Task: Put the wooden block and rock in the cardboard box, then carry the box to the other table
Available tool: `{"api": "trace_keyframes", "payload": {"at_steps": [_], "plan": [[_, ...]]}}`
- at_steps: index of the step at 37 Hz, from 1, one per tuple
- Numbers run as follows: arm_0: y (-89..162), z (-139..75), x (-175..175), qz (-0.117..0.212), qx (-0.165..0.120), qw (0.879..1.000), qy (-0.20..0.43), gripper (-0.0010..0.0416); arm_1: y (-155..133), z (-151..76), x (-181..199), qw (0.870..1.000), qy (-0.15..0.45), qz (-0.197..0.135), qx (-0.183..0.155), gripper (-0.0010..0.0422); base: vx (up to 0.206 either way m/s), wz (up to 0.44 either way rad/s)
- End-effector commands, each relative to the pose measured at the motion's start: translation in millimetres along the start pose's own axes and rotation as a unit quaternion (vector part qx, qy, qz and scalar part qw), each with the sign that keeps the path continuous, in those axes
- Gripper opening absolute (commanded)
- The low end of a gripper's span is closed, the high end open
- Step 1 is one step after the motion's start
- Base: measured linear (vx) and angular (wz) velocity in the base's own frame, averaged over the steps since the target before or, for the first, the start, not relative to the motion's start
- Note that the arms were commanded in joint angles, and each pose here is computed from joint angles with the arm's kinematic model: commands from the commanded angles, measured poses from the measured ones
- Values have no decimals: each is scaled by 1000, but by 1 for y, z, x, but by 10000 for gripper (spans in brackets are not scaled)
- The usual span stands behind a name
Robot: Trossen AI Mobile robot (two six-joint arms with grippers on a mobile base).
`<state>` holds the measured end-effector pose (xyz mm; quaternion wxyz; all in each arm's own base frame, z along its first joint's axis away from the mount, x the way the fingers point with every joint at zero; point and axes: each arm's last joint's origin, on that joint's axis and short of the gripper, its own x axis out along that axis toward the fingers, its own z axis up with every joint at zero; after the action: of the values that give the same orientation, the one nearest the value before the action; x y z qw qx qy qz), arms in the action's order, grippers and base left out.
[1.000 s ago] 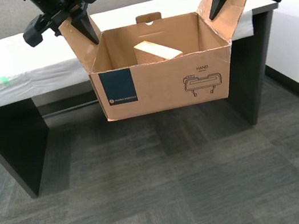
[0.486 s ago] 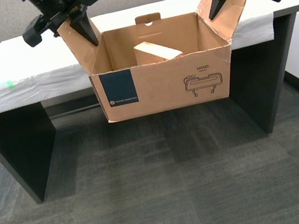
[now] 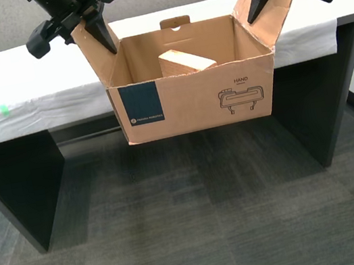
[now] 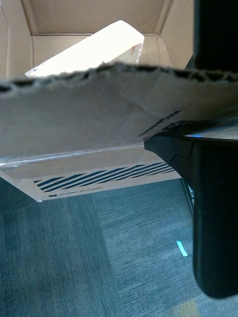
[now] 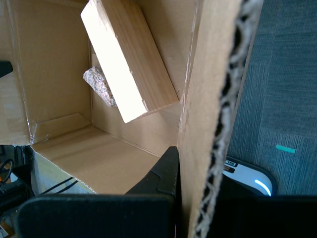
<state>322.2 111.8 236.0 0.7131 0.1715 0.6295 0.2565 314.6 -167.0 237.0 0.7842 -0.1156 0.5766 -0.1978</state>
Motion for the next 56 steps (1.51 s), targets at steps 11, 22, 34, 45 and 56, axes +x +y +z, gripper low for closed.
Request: {"api": "trace_keyframes", "payload": {"at_steps": [11,22,34,45,56], "plan": [[1,0,0,7,-5,1000,0,0,-2,1,-1,999,-3,-12,-34,-1,138,101],[3,1,1,9,-14,1000,-6,0,-3,2,-1,1000,-6,-14,-26,-1,139,101],[5,0,2,9,-15,1000,-2,0,-6,9,-1,999,-41,-29,4,-1,141,47],[7,-1,4,10,-19,1000,1,0,-7,8,-1,997,-34,-46,46,0,140,20],[9,-1,4,10,-19,1000,2,0,-6,5,-1,997,-19,-45,65,0,145,7]]}}
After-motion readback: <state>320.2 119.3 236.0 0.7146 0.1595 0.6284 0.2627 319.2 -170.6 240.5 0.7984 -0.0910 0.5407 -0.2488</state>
